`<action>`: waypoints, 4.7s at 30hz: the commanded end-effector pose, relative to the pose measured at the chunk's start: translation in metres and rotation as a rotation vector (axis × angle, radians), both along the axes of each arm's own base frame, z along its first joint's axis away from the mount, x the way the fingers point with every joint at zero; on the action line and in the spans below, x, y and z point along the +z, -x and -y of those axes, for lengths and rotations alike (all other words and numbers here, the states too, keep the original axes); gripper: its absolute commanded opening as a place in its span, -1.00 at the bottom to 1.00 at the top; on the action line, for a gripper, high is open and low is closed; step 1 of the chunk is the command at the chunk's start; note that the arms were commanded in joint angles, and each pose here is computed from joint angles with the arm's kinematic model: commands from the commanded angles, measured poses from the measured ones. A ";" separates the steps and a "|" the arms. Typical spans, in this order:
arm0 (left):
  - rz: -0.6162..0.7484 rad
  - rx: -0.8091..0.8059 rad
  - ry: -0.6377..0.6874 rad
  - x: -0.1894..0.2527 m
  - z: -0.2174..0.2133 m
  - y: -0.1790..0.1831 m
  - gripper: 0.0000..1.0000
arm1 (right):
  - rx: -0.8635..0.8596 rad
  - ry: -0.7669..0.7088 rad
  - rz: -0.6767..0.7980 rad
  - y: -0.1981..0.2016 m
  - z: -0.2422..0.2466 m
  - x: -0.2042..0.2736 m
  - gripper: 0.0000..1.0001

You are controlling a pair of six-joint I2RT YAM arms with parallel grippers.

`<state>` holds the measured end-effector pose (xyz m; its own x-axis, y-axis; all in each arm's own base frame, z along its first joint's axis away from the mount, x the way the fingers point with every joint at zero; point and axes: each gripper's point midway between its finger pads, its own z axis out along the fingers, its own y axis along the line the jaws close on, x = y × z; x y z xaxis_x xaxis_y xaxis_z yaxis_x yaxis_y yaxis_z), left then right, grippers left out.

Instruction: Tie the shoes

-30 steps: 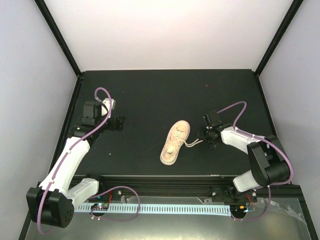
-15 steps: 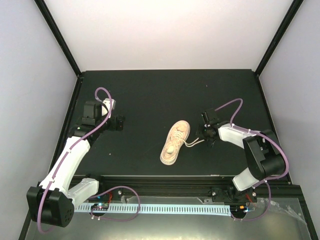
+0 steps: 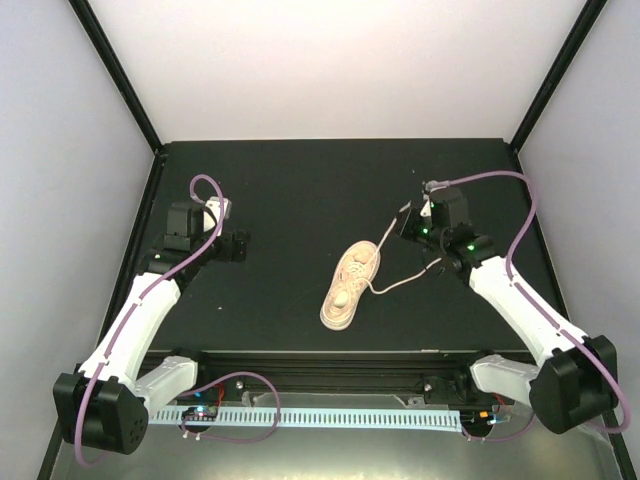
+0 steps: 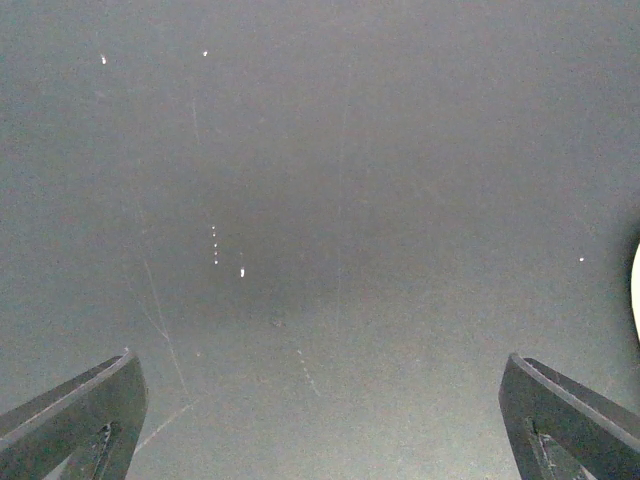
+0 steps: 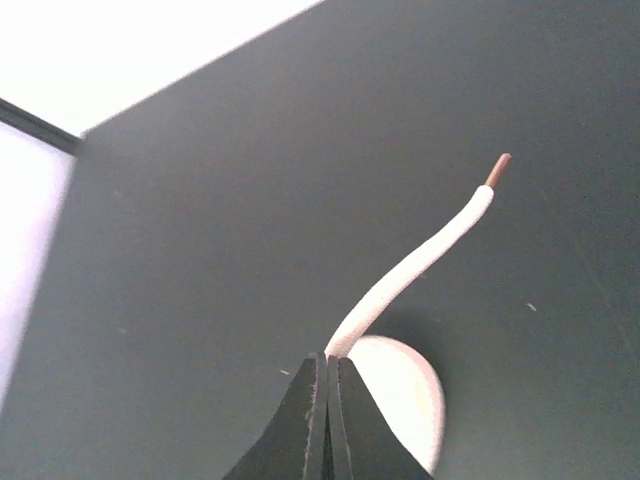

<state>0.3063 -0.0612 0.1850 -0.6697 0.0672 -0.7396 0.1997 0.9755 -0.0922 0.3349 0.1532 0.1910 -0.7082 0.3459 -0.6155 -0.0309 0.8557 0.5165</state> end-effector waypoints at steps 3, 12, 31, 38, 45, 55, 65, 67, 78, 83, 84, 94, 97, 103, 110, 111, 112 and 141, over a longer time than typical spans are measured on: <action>0.007 0.000 -0.011 0.003 -0.002 -0.002 0.97 | 0.142 -0.059 0.126 -0.002 -0.041 0.053 -0.97; 0.027 0.021 -0.017 0.008 -0.006 0.001 0.97 | 0.417 -0.041 0.119 0.037 -0.178 0.045 -0.97; -0.148 -0.152 0.422 -0.011 0.139 0.093 0.85 | 0.099 0.141 0.049 0.041 -0.034 0.006 1.00; -0.309 -0.296 0.382 -0.044 0.207 0.094 0.66 | 0.124 0.117 0.012 0.071 -0.004 -0.009 1.00; -0.367 -0.330 0.333 -0.064 0.236 0.080 0.46 | 0.089 0.105 0.001 0.096 0.015 -0.028 1.00; -0.443 -0.358 0.303 -0.085 0.254 0.076 0.33 | 0.006 0.145 -0.002 0.096 0.032 -0.034 0.99; -0.501 -0.355 0.279 -0.106 0.261 0.078 0.14 | -0.004 0.161 -0.033 0.095 0.034 -0.046 0.99; -0.513 -0.352 0.270 -0.112 0.262 0.077 0.02 | -0.010 0.163 -0.040 0.095 0.034 -0.048 0.99; -0.521 -0.272 0.355 -0.100 0.258 0.097 -0.97 | -0.020 0.126 -0.113 0.100 0.030 -0.061 0.99; -0.565 -0.237 0.408 -0.103 0.259 0.128 -0.97 | 0.051 0.094 -0.141 0.098 0.013 -0.062 0.99; -0.570 -0.235 0.423 -0.102 0.262 0.134 -0.97 | 0.066 0.086 -0.142 0.097 0.009 -0.061 0.99; -0.494 -0.218 0.433 -0.084 0.263 0.149 0.12 | 0.255 0.051 -0.066 0.103 -0.022 -0.046 0.99; -0.415 -0.253 0.431 -0.063 0.255 0.143 0.42 | 0.283 0.095 -0.049 0.099 -0.022 -0.035 1.00; -0.301 -0.307 0.286 -0.040 0.217 0.112 0.78 | 0.364 0.049 -0.003 0.089 -0.047 -0.014 0.75; -0.188 -0.218 0.238 -0.011 0.129 0.050 0.97 | 0.433 0.141 -0.053 0.075 -0.095 -0.023 0.54; -0.167 -0.195 0.242 -0.007 0.115 0.041 0.97 | 0.435 0.164 -0.067 0.073 -0.102 -0.028 0.54; -0.151 -0.163 0.252 -0.004 0.100 0.033 0.97 | 0.437 0.180 -0.080 0.070 -0.109 -0.032 0.54; -0.114 0.042 0.274 -0.016 0.014 0.012 0.97 | 0.484 0.565 -0.282 0.014 -0.217 -0.161 -0.11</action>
<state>0.2948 -0.0716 0.1647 -0.7519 -0.1655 -0.6382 0.1011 0.9276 -0.3596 0.3122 0.3763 0.0341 -0.8565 -0.3527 -0.3769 -0.4256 0.8957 0.1291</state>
